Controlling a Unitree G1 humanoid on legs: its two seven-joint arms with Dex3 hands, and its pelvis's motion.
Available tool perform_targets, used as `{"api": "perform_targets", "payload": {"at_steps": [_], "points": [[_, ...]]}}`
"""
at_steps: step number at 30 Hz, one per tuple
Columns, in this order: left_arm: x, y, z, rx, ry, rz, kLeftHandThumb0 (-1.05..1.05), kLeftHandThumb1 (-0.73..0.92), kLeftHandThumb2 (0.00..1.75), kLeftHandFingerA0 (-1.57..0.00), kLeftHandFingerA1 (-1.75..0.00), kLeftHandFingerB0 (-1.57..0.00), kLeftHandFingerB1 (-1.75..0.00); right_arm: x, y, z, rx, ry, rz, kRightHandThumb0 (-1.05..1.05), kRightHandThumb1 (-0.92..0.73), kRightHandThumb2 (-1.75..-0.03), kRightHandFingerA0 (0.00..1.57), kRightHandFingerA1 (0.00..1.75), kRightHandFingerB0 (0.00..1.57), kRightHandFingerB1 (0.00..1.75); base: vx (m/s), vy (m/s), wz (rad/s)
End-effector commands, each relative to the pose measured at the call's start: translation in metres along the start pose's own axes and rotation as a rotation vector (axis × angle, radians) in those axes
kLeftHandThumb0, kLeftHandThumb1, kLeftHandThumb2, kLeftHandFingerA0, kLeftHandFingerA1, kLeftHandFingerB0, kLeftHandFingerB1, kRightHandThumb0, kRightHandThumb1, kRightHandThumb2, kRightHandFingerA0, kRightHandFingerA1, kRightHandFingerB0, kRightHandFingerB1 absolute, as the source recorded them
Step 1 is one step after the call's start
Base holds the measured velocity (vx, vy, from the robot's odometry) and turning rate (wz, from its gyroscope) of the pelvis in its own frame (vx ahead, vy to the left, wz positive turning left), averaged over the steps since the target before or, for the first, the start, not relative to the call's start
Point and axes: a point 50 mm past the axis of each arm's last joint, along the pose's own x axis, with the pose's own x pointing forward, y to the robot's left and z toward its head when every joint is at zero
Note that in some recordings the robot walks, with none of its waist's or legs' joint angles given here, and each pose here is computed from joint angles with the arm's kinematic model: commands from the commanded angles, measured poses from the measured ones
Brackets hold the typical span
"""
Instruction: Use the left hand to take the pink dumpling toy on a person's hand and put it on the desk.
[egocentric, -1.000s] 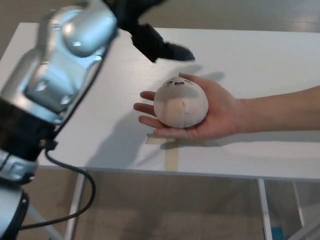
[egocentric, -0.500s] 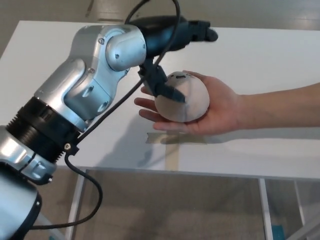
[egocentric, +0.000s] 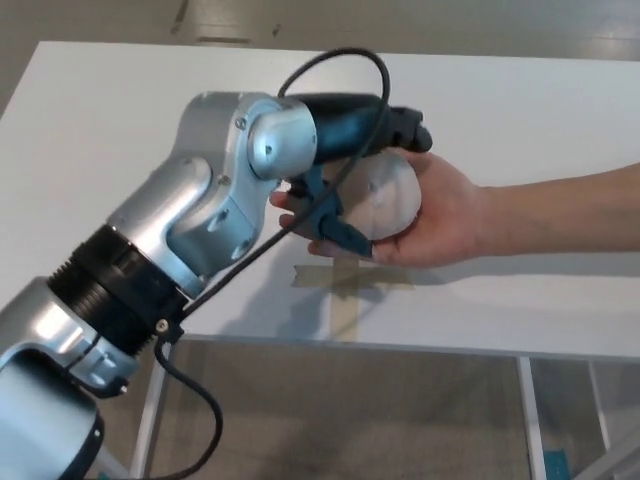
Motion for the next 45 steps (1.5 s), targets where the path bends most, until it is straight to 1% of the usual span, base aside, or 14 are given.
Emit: {"api": "perform_targets", "payload": {"at_steps": [1, 8, 9, 10, 13, 16, 18, 21, 22, 24, 25, 26, 43, 45], "points": [[0.009, -0.026, -0.009, -0.020, 0.042, -0.076, -0.66, 0.41, 0.54, -0.23, -0.31, -0.12, -0.26, -0.001, -0.010, -0.008, -0.012, 0.036, -0.029, -0.22, -0.56, -0.56, 0.68, 0.49, 0.76, 0.58, 0.00, 0.000, 0.00], [0.018, -0.047, -0.016, -0.077, 0.042, -0.126, -0.64, 0.37, 0.69, -0.23, -0.40, -0.12, -0.35, -0.002, -0.015, -0.009, -0.023, 0.044, -0.043, -0.23, -0.56, -0.55, 0.68, 0.49, 0.76, 0.57, 0.00, 0.000, 0.00], [0.020, -0.049, -0.018, -0.098, 0.040, -0.137, -0.59, 0.39, 0.69, -0.31, -0.43, -0.15, -0.36, -0.002, -0.015, -0.009, -0.024, 0.043, -0.039, -0.23, -0.56, -0.55, 0.68, 0.49, 0.76, 0.57, 0.00, 0.000, 0.00], [0.020, -0.050, -0.020, -0.135, 0.027, -0.130, -0.34, 0.61, 0.58, -0.64, -0.67, -0.37, -0.32, -0.002, -0.014, -0.009, -0.027, 0.044, -0.036, -0.27, -0.46, -0.83, 0.61, 0.64, 0.71, 0.70, 0.00, 0.000, 0.00], [0.020, -0.044, -0.021, -0.141, 0.014, -0.082, -0.17, 0.71, 0.62, -0.89, -0.68, -0.63, -0.41, -0.002, -0.011, -0.005, -0.019, 0.035, -0.028, -0.27, -0.46, -0.83, 0.61, 0.64, 0.71, 0.70, 0.00, 0.000, 0.00], [0.018, -0.042, -0.019, -0.115, 0.006, -0.038, -0.16, 0.70, 0.62, -1.00, -0.59, -0.77, -0.47, -0.002, -0.013, -0.008, -0.013, 0.040, -0.029, -0.27, -0.46, -0.83, 0.61, 0.64, 0.71, 0.70, 0.00, 0.000, 0.00], [0.017, -0.041, -0.016, -0.092, -0.004, 0.002, -0.18, 0.70, 0.62, -1.04, -0.70, -0.83, -0.50, -0.002, -0.013, -0.008, -0.010, 0.040, -0.031, -0.27, -0.46, -0.83, 0.61, 0.64, 0.71, 0.70, 0.00, 0.000, 0.00], [0.017, -0.041, -0.015, -0.087, -0.018, 0.036, -0.19, 0.70, 0.61, -1.03, -0.78, -0.84, -0.50, -0.002, -0.013, -0.009, -0.013, 0.044, -0.033, -0.27, -0.46, -0.83, 0.61, 0.64, 0.71, 0.70, 0.00, 0.000, 0.00], [0.017, -0.043, -0.013, -0.100, -0.029, 0.051, -0.22, 0.70, 0.61, -0.92, -1.11, -0.84, -0.50, -0.002, -0.015, -0.010, -0.016, 0.047, -0.039, -0.26, -0.46, -0.83, 0.61, 0.64, 0.70, 0.70, 0.00, 0.000, 0.00], [0.018, -0.044, -0.012, -0.111, -0.040, 0.067, -0.22, 0.70, 0.63, -0.71, -1.35, -0.84, -0.52, -0.002, -0.015, -0.010, -0.021, 0.048, -0.044, -0.26, -0.47, -0.84, 0.62, 0.64, 0.69, 0.69, 0.00, 0.000, 0.00], [0.018, -0.044, -0.012, -0.113, -0.042, 0.071, -0.22, 0.70, 0.63, -0.71, -1.35, -0.84, -0.52, -0.002, -0.015, -0.010, -0.023, 0.049, -0.044, -0.26, -0.47, -0.84, 0.62, 0.64, 0.69, 0.69, 0.00, 0.000, 0.00], [0.018, -0.045, -0.012, -0.117, -0.044, 0.076, -0.22, 0.70, 0.63, -0.65, -1.40, -0.84, -0.52, -0.002, -0.014, -0.010, -0.025, 0.049, -0.044, -0.25, -0.58, -0.57, 0.68, 0.49, 0.74, 0.56, 0.00, 0.000, 0.00], [0.017, -0.044, -0.014, -0.145, -0.071, 0.116, -0.22, 0.71, 0.63, -0.69, -1.46, -0.89, -0.70, -0.004, -0.020, -0.016, -0.044, 0.061, -0.049, -0.24, -0.59, -0.57, 0.67, 0.49, 0.73, 0.56, 0.00, 0.000, 0.00], [0.017, -0.045, -0.014, -0.145, -0.069, 0.114, -0.23, 0.70, 0.65, -0.71, -1.46, -0.91, -0.61, -0.004, -0.020, -0.016, -0.046, 0.060, -0.047, -0.25, -0.59, -0.57, 0.68, 0.49, 0.73, 0.56, 0.00, 0.000, 0.00]]}}
